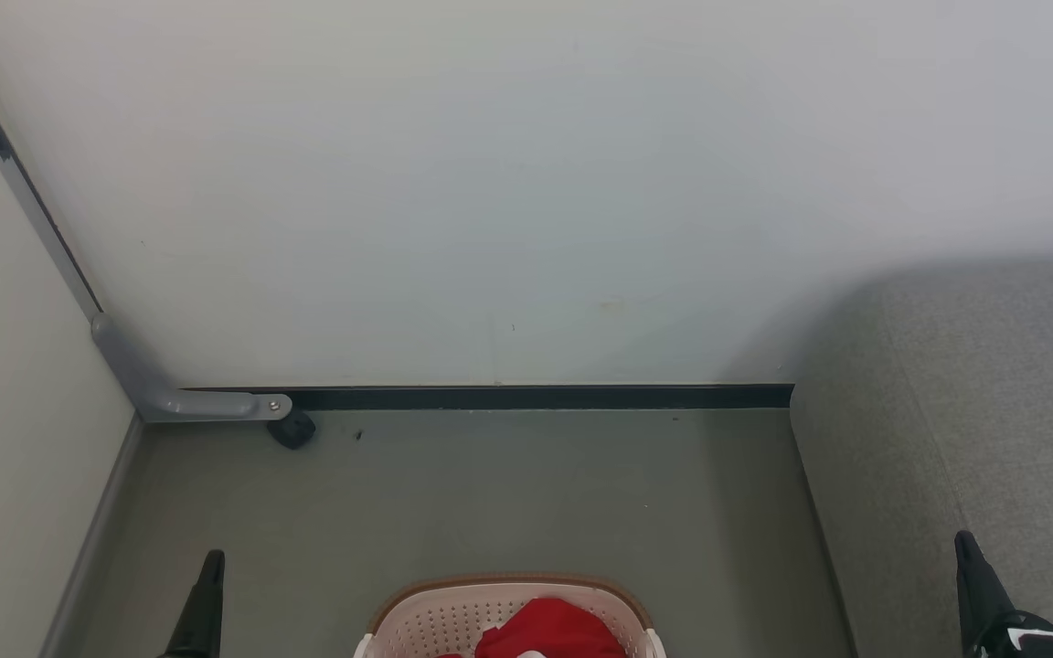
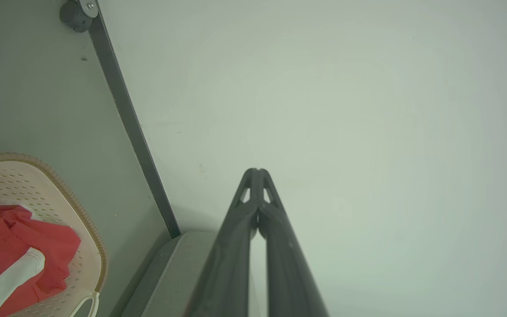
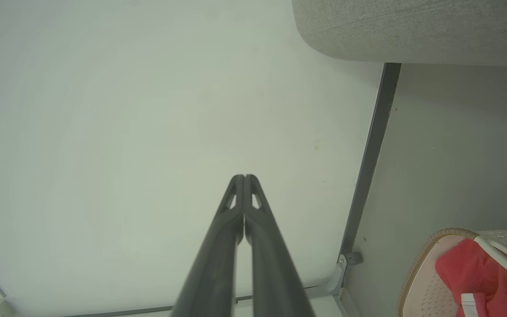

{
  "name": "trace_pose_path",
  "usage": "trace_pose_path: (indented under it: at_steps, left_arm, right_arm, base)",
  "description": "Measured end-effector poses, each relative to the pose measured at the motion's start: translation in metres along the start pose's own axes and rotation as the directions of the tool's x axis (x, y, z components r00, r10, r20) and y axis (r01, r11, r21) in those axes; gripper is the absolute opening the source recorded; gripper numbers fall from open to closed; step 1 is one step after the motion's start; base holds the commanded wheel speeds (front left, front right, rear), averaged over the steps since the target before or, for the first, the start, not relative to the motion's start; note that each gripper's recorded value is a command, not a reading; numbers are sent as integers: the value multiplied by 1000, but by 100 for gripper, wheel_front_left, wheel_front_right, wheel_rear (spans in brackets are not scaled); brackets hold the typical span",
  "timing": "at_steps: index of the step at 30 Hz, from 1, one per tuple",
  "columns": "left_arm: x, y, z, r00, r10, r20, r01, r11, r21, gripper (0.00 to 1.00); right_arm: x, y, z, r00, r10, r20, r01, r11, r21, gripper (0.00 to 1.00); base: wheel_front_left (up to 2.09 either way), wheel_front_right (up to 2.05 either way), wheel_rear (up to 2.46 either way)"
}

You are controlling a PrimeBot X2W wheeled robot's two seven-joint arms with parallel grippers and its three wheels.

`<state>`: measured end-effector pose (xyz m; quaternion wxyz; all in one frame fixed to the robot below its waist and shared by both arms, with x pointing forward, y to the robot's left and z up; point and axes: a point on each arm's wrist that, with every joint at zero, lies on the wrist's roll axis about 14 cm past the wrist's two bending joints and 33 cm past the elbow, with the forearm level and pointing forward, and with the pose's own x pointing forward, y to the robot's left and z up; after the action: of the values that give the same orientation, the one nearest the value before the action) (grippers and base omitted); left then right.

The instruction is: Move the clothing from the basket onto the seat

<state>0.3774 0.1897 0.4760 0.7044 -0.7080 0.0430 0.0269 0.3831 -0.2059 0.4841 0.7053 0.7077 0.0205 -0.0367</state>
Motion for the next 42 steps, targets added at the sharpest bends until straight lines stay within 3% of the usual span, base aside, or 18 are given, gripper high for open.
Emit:
trace_pose_path:
  at_steps: [33, 34, 38, 42]
  left_arm:
    - [0, 0, 0, 1000, 0, 0, 0, 1000, 0, 0]
    - [0, 1, 0, 1000, 3, 0, -3, 1000, -1, 100]
    - [-9, 23, -3, 998, 67, 0, -67, 998, -14, 100]
    - [-11, 25, -2, 997, 73, 8, -73, 997, -14, 100]
  right_arm:
    - [0, 0, 0, 1000, 0, 0, 0, 1000, 0, 0]
    - [0, -1, 0, 1000, -2, 0, 2, 1000, 1, 100]
    - [-8, -22, -3, 998, -64, -2, 64, 998, 14, 100]
    - [-10, -23, -3, 998, -66, 4, 66, 998, 15, 100]
  base:
    - [0, 0, 0]
    - [0, 0, 0]
    - [0, 0, 0]
    - [0, 0, 0]
